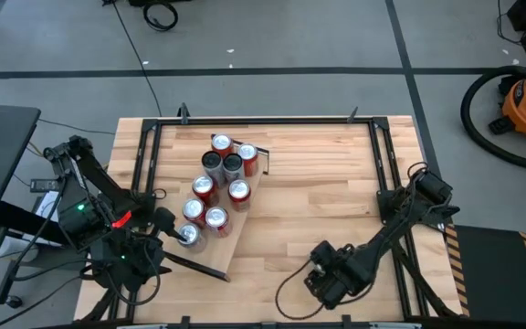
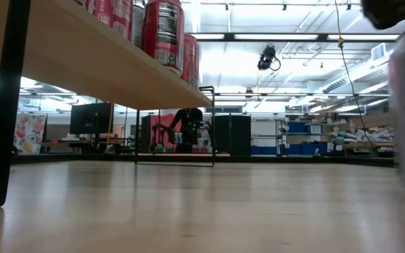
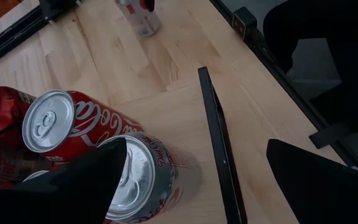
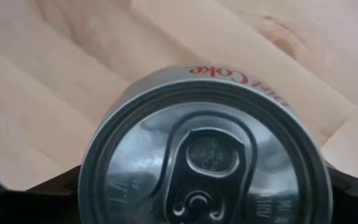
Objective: Place canned beverage on shelf
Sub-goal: Put the silver soda can on the shelf
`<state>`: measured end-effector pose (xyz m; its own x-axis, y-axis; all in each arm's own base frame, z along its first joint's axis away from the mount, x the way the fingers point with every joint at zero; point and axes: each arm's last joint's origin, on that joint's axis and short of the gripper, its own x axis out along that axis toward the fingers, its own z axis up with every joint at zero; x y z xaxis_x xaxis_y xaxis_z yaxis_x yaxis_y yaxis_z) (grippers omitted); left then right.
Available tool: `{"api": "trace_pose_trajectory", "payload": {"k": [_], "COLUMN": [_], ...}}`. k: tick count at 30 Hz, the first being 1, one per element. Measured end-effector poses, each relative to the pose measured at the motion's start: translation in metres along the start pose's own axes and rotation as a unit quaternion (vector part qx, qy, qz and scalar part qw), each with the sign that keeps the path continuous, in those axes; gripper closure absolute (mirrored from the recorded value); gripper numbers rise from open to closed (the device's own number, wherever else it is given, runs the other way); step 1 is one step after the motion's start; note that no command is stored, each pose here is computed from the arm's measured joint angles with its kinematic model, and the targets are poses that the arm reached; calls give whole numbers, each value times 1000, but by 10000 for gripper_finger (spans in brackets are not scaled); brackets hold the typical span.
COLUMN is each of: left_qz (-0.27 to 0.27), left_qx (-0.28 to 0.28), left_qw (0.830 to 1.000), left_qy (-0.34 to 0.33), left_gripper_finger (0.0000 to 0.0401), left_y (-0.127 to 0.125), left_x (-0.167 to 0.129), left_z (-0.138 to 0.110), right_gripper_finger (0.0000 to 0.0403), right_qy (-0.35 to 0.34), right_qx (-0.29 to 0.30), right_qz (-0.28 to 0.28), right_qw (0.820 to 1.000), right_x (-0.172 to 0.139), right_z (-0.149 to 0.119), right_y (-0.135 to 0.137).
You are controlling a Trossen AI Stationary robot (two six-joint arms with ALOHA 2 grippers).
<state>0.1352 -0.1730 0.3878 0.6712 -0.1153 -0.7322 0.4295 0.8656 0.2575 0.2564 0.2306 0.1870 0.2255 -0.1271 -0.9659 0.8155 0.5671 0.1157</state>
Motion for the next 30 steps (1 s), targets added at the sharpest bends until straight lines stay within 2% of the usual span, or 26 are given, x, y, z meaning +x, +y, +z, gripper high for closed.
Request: {"api": "trace_pose_trajectory", "payload": {"k": [5, 9, 13, 20, 25, 30], "left_qz": [0, 0, 0, 0, 0, 0], "left_qx": [-1, -3, -3, -3, -5, -9], "left_qw": [1000, 1000, 1000, 1000, 1000, 1000], "left_qy": [0, 0, 0, 0, 0, 0], "left_gripper_finger": [1, 1, 1, 1, 1, 1], "left_y": [0, 0, 0, 0, 0, 0], "left_x": [0, 0, 0, 0, 0, 0], "left_z": [0, 0, 0, 0, 0, 0], "right_gripper_finger": [55, 52, 44, 34, 36, 37], "right_qy": [-10, -38, -54, -28, -76, -133], "right_qx": [44, 53, 36, 7, -31, -89], "right_qz": [-2, 9, 11, 8, 16, -3], "right_qw": [999, 998, 998, 1000, 996, 987], "right_x": [3, 6, 10, 7, -16, -41], "right_z": [15, 27, 42, 69, 80, 90], "right_y": [2, 5, 7, 12, 23, 27]}}
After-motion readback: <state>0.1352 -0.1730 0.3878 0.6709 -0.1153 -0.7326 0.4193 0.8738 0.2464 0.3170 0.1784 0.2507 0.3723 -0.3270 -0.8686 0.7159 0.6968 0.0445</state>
